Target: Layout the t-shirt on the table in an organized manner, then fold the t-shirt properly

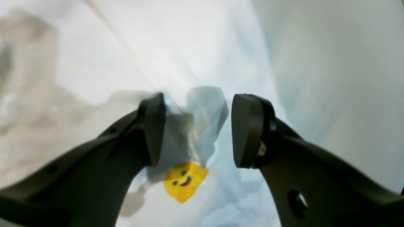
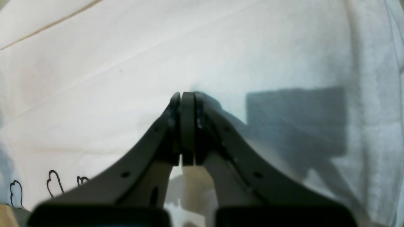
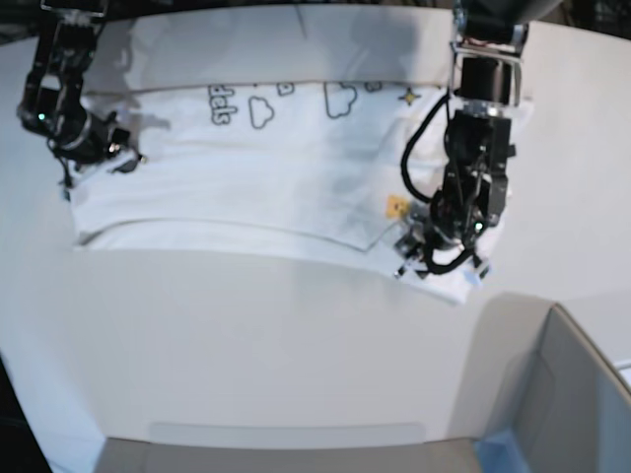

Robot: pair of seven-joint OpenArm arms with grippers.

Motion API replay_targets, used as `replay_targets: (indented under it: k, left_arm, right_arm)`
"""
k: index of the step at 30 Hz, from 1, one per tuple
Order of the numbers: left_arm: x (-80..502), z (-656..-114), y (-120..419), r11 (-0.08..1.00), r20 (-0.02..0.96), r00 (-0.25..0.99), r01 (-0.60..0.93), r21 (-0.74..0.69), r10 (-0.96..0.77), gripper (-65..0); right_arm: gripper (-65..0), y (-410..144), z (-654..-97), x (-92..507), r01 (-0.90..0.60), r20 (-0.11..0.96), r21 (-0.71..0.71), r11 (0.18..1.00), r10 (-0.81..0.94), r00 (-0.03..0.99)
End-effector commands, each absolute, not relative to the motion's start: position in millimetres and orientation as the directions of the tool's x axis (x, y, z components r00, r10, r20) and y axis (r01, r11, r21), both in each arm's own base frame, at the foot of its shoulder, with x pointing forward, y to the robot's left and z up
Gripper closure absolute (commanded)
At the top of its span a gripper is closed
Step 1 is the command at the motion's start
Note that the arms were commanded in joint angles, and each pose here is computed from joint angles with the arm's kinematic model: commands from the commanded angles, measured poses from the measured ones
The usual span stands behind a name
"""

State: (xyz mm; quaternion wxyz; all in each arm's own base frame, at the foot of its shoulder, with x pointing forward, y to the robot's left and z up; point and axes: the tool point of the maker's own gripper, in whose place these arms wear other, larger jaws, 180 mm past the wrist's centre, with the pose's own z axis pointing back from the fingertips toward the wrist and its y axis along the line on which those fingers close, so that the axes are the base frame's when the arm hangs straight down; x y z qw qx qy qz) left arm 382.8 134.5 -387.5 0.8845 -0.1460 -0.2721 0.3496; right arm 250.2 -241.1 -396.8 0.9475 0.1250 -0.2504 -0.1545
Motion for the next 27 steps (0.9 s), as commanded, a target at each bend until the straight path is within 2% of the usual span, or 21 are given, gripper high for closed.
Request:
replay_targets:
  k: [1,6,8,10,15,17,27]
  left_arm:
    - [396.8,-374.1,130.6,0.725,0.411,0.601,-0.509,-0.465,0.685,-33.9]
    - [400.5,-383.7,133.1,0.728,0.427,0.591,-0.524,-0.442,0.684,-33.8]
    - [400.6,-386.8,136.1,0.727,0.433,0.585,-0.532,-0.434,0.686,-31.9]
    - [400.9,-387.3,137.0,0.727,0.436,0.582,-0.534,-0.432,0.686,-27.3]
    - [400.6,-387.7,140.0,0.716,0.431,0.573,-0.547,-0.433,0.698,-8.3]
    - [400.4,-388.2,140.1,0.716,0.430,0.573,-0.548,-0.432,0.698,-3.4]
    - [399.2,-389.5,139.9,0.716,0.427,0.574,-0.549,-0.431,0.698,-2.8]
  right_arm:
    - [0.0,-249.4,-400.2,242.5,0.247,0.413,0.269,0.931,-0.343,0.844]
    - [0.0,-248.9,-398.1,243.6,0.242,0.419,0.269,0.932,-0.340,0.842]
    - [0.0,-248.0,-394.9,245.1,0.235,0.428,0.268,0.934,-0.335,0.840]
    - [0.0,-247.2,-393.1,244.4,0.230,0.433,0.266,0.936,-0.329,0.839]
    - [0.0,-241.4,-372.3,251.7,0.187,0.494,0.259,0.948,-0.296,0.817]
    - [0.0,-238.7,-363.3,253.4,0.168,0.519,0.254,0.953,-0.280,0.807]
    - [0.0,-231.5,-319.1,271.0,0.090,0.637,0.219,0.972,-0.212,0.741]
